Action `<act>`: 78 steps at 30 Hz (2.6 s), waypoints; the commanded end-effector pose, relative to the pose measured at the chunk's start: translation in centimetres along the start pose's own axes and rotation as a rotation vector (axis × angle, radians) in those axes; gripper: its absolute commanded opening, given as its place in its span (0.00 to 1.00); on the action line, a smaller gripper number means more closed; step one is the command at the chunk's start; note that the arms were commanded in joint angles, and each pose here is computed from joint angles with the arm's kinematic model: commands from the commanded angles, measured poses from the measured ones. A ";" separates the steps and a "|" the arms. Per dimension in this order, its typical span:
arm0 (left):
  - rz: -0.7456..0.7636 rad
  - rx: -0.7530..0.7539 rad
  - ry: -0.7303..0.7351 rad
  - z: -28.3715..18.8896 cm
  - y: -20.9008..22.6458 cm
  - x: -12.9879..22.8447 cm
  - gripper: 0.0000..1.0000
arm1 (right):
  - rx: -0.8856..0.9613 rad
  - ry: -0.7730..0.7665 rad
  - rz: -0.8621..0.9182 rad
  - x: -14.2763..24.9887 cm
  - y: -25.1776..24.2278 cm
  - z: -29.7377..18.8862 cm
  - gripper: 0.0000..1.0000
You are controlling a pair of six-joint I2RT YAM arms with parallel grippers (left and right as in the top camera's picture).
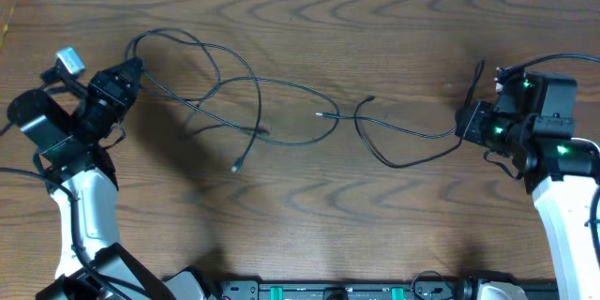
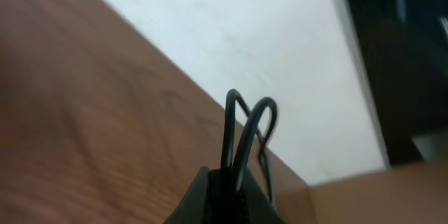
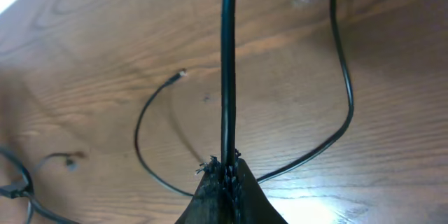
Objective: Untangle cables
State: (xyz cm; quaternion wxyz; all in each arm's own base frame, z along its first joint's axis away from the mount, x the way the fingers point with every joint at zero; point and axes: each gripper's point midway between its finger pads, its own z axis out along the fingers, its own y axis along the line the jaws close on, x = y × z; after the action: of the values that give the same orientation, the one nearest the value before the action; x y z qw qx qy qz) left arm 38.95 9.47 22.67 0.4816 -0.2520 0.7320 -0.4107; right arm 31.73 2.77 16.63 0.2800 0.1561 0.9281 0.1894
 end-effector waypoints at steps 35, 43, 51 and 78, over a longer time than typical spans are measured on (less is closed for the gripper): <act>0.334 0.454 0.326 3.3 -12.1 9.9 0.08 | -0.030 0.494 0.006 10.2 2.3 7.1 0.14; 0.339 0.442 0.327 4.6 -12.9 11.3 0.08 | -0.011 0.571 -0.159 14.0 4.6 10.2 0.66; 0.316 0.427 0.341 4.6 -12.5 11.5 0.08 | 0.070 0.691 -0.125 17.0 3.4 10.4 0.99; 0.284 0.406 0.362 4.7 -12.0 11.9 0.08 | 0.752 0.263 0.519 17.3 -4.4 1.2 0.99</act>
State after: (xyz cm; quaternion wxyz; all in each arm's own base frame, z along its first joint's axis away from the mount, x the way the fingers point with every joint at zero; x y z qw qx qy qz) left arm 38.07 -7.73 25.42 0.4323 0.0289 0.7384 -0.5167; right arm 18.70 6.92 7.56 0.0059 0.3499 0.9359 -0.0403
